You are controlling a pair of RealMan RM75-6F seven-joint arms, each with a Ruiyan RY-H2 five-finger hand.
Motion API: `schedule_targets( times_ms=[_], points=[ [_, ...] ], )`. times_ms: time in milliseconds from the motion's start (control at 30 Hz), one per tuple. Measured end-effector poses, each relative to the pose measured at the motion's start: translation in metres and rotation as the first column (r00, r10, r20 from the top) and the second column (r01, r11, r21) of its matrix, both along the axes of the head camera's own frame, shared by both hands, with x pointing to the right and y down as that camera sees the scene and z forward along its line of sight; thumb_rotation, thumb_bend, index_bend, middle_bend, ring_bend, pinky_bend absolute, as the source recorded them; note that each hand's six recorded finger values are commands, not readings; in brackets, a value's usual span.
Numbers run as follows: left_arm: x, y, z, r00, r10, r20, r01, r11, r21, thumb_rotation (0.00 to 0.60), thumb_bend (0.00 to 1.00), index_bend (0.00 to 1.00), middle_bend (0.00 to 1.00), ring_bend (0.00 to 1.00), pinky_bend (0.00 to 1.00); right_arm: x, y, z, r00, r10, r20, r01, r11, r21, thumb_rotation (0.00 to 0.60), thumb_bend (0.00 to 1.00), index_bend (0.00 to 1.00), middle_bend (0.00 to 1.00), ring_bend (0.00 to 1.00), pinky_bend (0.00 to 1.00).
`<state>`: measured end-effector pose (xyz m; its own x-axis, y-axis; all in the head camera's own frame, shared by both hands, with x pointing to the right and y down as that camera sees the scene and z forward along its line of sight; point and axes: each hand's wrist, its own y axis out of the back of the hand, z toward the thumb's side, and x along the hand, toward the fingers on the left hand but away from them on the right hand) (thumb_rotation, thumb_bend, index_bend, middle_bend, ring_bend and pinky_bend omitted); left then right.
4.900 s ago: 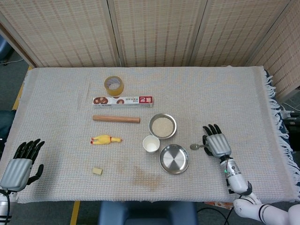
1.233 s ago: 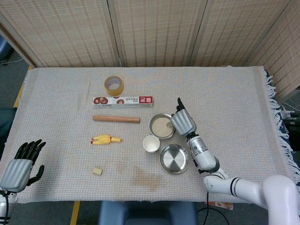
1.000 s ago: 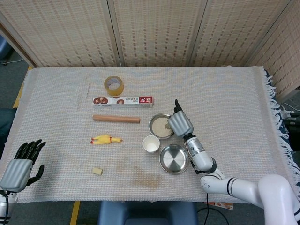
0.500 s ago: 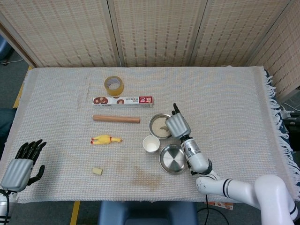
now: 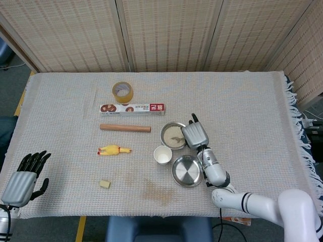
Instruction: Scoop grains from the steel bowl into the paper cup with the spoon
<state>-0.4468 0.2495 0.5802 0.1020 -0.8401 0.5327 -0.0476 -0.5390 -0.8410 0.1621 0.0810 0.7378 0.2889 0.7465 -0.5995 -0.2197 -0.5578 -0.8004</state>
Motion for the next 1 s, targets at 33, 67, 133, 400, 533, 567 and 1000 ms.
schedule_targets(
  times_ms=[33,67,133,400,533,567,1000],
  points=[
    [0.0,0.0,0.0,1.0,0.0,0.0,0.0,1.0,0.0,0.6,0.5,0.0,0.0,0.0,0.02,0.002,0.001,0.002,1.0,0.02,0.015,-0.02,1.0,-0.015,0.6,0.31,0.9,0.6,0.29,0.09],
    [0.0,0.0,0.0,1.0,0.001,0.0,-0.001,1.0,0.001,0.6,0.5,0.0,0.0,0.0,0.02,0.003,0.001,0.004,0.999,0.042,0.031,-0.041,0.999,-0.031,0.6,0.31,0.9,0.6,0.29,0.09],
    [0.001,0.0,-0.001,1.0,0.002,-0.001,-0.002,1.0,0.002,0.6,0.5,0.0,0.0,0.0,0.02,0.007,0.002,0.008,0.993,0.096,0.067,-0.091,0.993,-0.072,0.6,0.31,0.9,0.6,0.29,0.09],
    [0.0,0.0,0.0,1.0,0.002,0.002,-0.002,1.0,0.002,0.6,0.5,0.0,0.0,0.0,0.02,0.021,-0.003,0.012,0.95,0.263,0.169,-0.236,0.957,-0.167,0.6,0.31,0.9,0.6,0.29,0.09],
    [0.0,0.0,0.001,1.0,0.003,0.003,-0.003,1.0,-0.001,0.6,0.5,0.0,0.0,0.0,0.02,0.029,-0.009,0.007,0.94,0.287,0.182,-0.259,0.952,-0.166,0.6,0.31,0.9,0.6,0.29,0.09],
    [0.001,0.0,0.001,1.0,0.004,0.003,-0.004,1.0,-0.002,0.6,0.5,0.0,0.0,0.0,0.02,0.03,-0.01,0.006,0.939,0.291,0.186,-0.262,0.951,-0.166,0.6,0.31,0.9,0.6,0.29,0.09],
    [0.001,0.001,0.0,1.0,0.005,0.004,-0.005,1.0,0.0,0.6,0.5,0.0,0.0,0.0,0.02,0.036,-0.011,0.0,0.929,0.307,0.204,-0.273,0.945,-0.177,0.6,0.31,0.9,0.6,0.29,0.09]
  ],
)
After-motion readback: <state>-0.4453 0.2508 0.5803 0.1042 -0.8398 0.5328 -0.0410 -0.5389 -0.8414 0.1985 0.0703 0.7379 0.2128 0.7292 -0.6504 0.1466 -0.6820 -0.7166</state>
